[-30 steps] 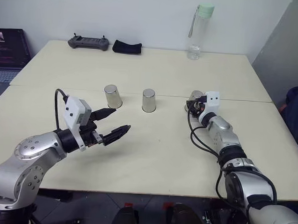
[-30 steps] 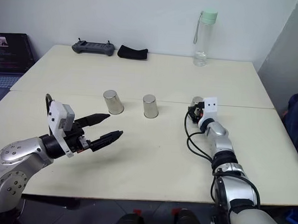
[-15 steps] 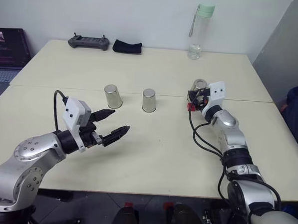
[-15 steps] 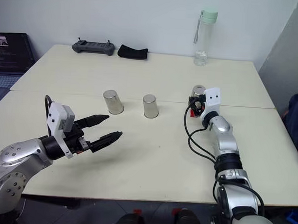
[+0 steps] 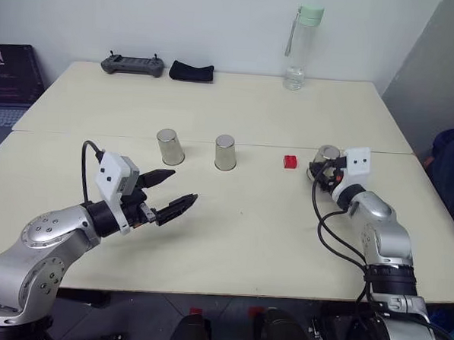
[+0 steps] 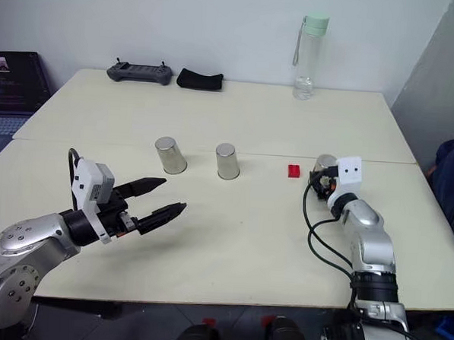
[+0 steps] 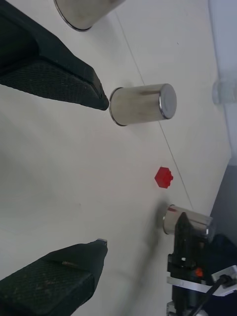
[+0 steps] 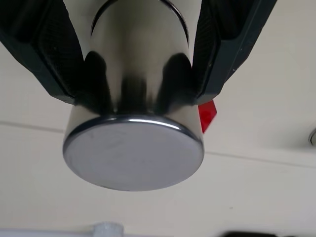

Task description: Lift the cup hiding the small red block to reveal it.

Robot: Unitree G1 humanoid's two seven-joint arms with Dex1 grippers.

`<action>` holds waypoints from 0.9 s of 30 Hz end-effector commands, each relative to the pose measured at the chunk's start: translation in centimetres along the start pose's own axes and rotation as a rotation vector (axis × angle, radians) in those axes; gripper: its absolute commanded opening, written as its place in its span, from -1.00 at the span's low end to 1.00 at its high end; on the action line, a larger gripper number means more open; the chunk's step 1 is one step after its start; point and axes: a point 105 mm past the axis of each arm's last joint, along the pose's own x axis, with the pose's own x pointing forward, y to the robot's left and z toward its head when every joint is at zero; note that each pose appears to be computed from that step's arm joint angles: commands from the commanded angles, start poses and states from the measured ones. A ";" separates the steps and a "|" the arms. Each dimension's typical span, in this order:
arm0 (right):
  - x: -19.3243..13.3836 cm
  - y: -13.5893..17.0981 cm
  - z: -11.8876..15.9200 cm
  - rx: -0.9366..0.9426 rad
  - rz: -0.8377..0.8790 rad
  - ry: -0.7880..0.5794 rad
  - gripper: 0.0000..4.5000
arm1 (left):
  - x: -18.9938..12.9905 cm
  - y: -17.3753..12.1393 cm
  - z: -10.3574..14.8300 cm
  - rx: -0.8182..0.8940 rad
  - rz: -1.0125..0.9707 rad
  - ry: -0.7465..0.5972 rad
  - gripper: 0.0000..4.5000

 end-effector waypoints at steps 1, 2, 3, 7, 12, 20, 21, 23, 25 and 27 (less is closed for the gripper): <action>0.2 0.6 -0.3 0.043 0.017 -0.012 0.23 | 0.0 -0.3 1.0 0.039 -0.021 -0.022 1.00; 0.3 0.7 -0.5 0.043 0.018 -0.010 0.23 | 0.0 -0.3 1.0 0.039 -0.021 -0.023 1.00; 0.3 0.7 -0.8 0.040 0.018 -0.003 0.23 | 0.0 -0.3 1.1 0.039 -0.021 -0.023 1.00; 0.3 0.8 -2.3 0.022 0.012 0.021 0.23 | 0.0 -0.4 1.1 0.039 -0.025 -0.023 1.00; 0.4 0.4 -2.7 0.013 -0.008 0.014 0.54 | -0.1 -0.4 1.1 0.040 -0.022 -0.021 1.00; -0.3 0.1 -2.1 -0.035 -0.016 -0.012 0.97 | -0.1 -0.5 1.0 0.041 -0.022 -0.022 1.00; -0.6 -0.1 -1.9 -0.043 -0.022 -0.020 0.97 | -0.1 -0.5 1.0 0.040 -0.022 -0.022 1.00; -1.2 -0.3 -1.4 -0.062 -0.029 -0.037 0.97 | -0.2 -0.5 0.9 0.039 -0.020 -0.022 1.00; -2.1 -0.4 -0.7 -0.067 -0.033 -0.051 0.97 | -0.3 -0.5 0.9 0.035 -0.014 -0.022 1.00; -3.2 -0.1 0.1 -0.074 -0.022 -0.060 0.97 | -0.4 -0.3 0.7 0.023 0.006 -0.017 1.00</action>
